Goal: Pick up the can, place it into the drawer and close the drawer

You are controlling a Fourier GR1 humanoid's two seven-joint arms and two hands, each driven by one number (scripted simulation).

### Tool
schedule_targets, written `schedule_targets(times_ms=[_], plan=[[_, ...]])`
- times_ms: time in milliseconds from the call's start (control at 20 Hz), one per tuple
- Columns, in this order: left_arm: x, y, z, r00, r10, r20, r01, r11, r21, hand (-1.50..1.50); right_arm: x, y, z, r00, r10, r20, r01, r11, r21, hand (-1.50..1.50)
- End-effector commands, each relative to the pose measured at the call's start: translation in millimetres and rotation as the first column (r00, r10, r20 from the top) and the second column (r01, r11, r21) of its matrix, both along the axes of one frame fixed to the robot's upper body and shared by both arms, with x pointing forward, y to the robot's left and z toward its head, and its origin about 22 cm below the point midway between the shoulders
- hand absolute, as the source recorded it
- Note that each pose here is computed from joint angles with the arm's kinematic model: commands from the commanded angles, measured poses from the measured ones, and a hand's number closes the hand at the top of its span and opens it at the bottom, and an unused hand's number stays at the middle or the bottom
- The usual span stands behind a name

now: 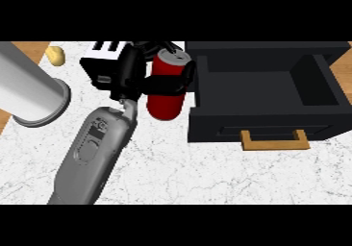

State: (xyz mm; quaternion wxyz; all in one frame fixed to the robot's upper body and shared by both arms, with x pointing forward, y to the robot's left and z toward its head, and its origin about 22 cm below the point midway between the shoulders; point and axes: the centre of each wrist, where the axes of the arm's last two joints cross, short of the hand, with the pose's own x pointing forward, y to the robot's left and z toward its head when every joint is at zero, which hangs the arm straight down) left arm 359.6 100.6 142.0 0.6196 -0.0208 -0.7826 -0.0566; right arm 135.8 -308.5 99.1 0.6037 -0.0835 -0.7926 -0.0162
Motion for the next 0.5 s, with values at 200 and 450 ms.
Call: schedule_targets(times_ms=[200, 450], plan=[[17.7, -48.8, 56.0, 1.000, -0.012, 0.017, 0.011, 1.000, 0.020, 1.50, -7.9, 8.8, 3.9, 1.000, 0.017, -0.004, -0.017, 1.000, 0.009, -1.50], [25.0, -88.2, 68.8, 1.000, 0.001, 0.002, -0.001, 0.999, 0.040, 1.50, 1.6, 0.3, 4.8, 1.000, 0.010, -0.005, -0.010, 1.000, -0.012, -1.50]])
